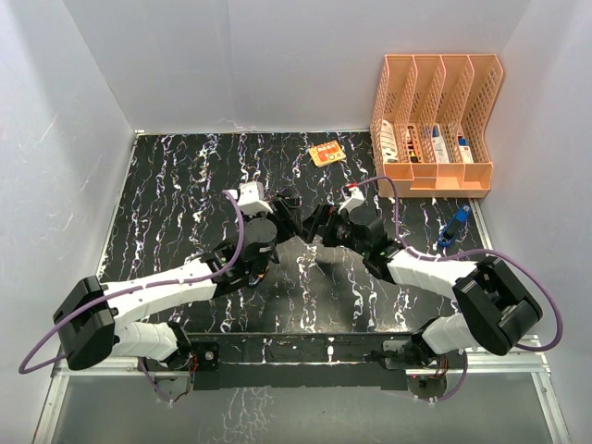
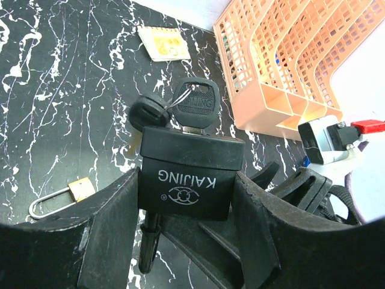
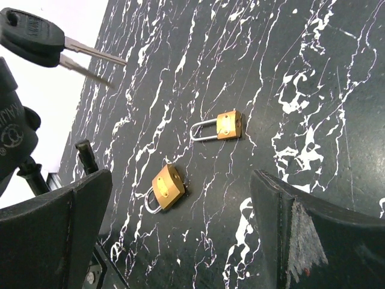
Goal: Unlock with the key
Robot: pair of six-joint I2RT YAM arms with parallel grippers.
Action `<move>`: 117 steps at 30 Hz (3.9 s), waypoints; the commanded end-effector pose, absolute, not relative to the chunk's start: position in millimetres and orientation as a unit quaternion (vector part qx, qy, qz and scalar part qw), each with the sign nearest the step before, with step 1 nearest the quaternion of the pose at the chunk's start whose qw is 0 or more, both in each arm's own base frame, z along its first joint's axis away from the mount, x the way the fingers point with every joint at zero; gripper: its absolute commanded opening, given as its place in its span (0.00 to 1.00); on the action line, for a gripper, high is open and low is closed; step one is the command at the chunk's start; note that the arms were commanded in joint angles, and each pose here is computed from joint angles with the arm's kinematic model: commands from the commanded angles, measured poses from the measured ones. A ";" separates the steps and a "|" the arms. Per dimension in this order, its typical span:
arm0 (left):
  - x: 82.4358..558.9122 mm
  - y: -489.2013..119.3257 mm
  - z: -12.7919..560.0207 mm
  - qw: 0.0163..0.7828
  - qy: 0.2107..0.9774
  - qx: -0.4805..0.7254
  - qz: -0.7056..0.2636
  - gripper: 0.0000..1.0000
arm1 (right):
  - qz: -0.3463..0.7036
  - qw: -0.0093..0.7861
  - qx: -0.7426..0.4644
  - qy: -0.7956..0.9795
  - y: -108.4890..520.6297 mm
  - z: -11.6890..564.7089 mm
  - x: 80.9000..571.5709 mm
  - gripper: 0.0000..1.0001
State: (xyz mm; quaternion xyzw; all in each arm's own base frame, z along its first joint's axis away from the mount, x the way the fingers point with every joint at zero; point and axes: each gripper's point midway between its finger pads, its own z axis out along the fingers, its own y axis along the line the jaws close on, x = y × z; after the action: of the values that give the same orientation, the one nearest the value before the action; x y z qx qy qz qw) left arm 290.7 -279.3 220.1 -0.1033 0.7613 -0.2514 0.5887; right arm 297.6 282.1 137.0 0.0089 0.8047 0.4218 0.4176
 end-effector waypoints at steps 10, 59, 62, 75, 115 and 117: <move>301.2 -308.5 260.7 0.603 0.719 -0.127 -0.322 0.00 | 0.457 0.429 -0.024 0.778 308.3 168.2 315.9 0.98; 495.3 -141.9 66.6 0.473 0.875 -0.095 -0.015 0.00 | 0.320 0.538 -0.001 0.780 204.9 202.9 294.2 0.98; 492.1 -144.2 57.5 0.466 0.879 -0.098 -0.022 0.00 | 0.320 0.536 -0.001 0.781 205.4 202.3 294.8 0.98; 476.6 -145.8 34.5 0.437 0.892 -0.105 -0.038 0.42 | 0.329 0.529 -0.004 0.782 209.9 201.0 293.7 0.98; 317.8 -197.6 133.4 0.498 0.853 -0.040 -0.153 0.98 | 0.106 0.378 0.080 0.916 169.1 81.6 327.4 0.54; 317.7 -196.8 133.2 0.499 0.852 -0.037 -0.151 0.98 | 0.103 0.371 0.080 0.919 169.2 75.4 330.4 0.50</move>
State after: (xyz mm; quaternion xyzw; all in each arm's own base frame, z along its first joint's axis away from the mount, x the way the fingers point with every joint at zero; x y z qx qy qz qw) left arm 315.7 -200.8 115.9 -0.0280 0.8651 -0.1466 0.4788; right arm 311.0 168.1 64.8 0.0692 0.9262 0.1043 0.3557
